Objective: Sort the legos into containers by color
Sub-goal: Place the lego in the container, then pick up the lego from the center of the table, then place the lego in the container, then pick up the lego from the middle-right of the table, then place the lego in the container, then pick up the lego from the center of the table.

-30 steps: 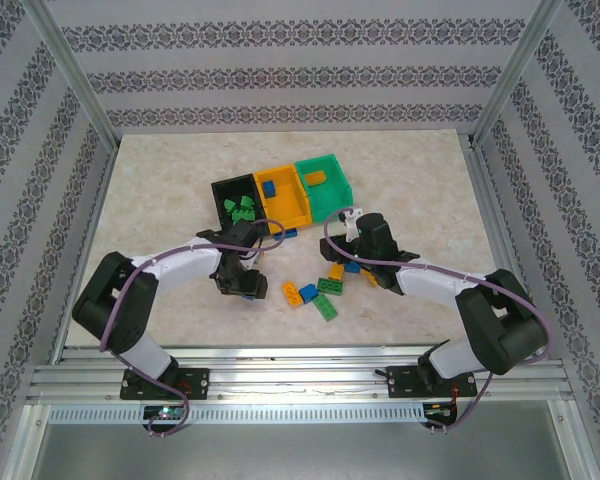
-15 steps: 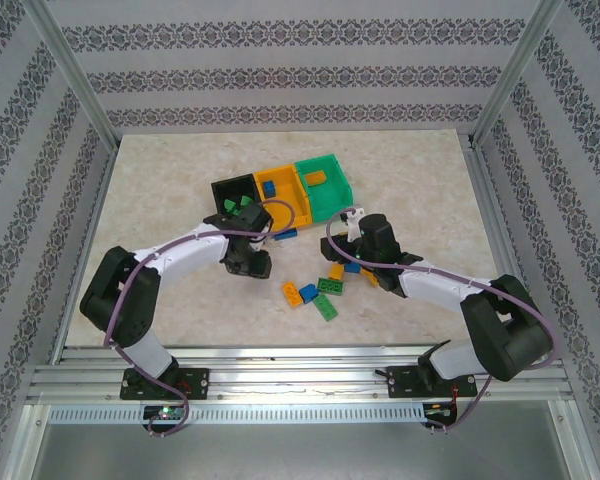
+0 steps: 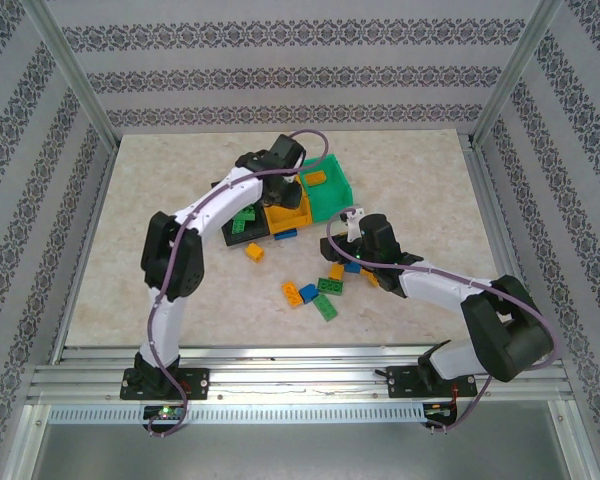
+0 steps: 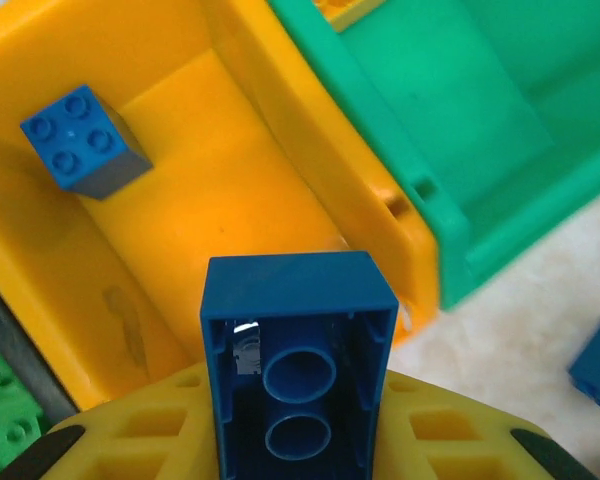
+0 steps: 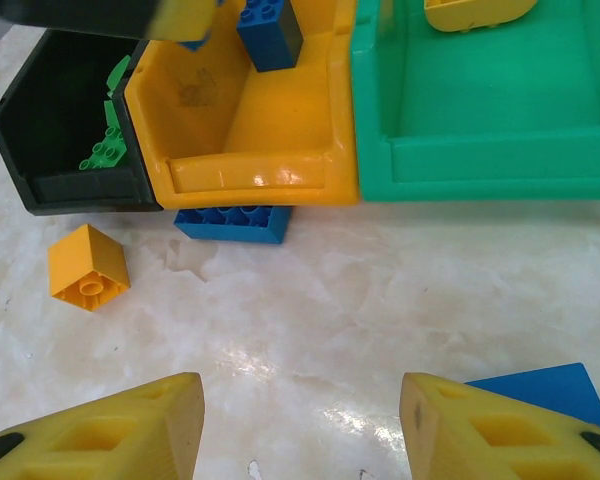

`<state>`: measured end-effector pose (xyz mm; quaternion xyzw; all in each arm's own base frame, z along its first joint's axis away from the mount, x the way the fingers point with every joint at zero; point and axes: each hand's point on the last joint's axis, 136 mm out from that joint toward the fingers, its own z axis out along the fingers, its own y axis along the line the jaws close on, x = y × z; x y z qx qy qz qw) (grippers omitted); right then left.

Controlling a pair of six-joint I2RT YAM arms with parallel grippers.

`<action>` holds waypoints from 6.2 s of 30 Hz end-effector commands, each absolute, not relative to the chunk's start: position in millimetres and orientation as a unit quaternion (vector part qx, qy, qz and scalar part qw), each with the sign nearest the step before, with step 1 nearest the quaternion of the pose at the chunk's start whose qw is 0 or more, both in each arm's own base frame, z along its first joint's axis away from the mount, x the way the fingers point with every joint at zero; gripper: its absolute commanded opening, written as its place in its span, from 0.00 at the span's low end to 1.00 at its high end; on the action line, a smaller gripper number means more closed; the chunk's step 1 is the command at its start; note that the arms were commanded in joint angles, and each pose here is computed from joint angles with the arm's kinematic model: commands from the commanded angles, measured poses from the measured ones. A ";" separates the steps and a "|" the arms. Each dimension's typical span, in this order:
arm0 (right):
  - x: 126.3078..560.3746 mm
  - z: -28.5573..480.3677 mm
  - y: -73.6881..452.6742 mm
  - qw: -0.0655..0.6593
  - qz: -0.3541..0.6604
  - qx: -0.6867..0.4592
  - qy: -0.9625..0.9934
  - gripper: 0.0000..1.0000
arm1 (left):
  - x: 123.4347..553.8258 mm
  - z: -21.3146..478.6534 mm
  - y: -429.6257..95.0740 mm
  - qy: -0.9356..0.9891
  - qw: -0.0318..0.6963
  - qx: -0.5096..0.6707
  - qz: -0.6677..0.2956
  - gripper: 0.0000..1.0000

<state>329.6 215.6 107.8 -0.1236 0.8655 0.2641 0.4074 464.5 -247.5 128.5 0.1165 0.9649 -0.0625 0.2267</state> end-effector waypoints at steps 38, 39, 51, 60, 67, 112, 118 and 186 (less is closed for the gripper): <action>367.1 51.4 164.6 0.287 0.179 -0.086 0.937 0.63 | 373.4 153.4 -180.8 0.949 0.239 0.202 -0.039 0.64; 367.2 48.0 166.0 0.279 0.179 -0.089 0.939 0.63 | 373.2 153.6 -179.8 0.949 0.240 0.201 -0.039 0.64; 362.2 26.9 177.9 0.240 0.137 -0.125 0.953 0.59 | 380.7 147.2 -168.7 0.948 0.245 0.199 -0.026 0.62; 360.8 35.9 190.4 0.249 0.158 -0.136 0.946 0.36 | 388.4 157.5 -149.5 0.948 0.267 0.171 -0.018 0.61; 367.0 77.0 236.7 0.294 0.226 -0.144 0.917 0.34 | 390.9 157.7 -147.6 0.951 0.262 0.163 -0.031 0.62; 319.7 54.7 92.7 0.240 0.119 0.039 0.963 0.61 | 381.1 162.1 -178.4 0.948 0.232 0.162 -0.143 0.64; 320.8 49.3 89.0 0.224 0.103 0.045 0.968 0.60 | 380.4 164.7 -178.3 0.948 0.234 0.163 -0.143 0.64; 348.6 79.6 190.6 0.354 0.215 -0.119 0.902 0.60 | 343.0 104.6 -172.0 0.967 0.168 0.185 -0.043 0.63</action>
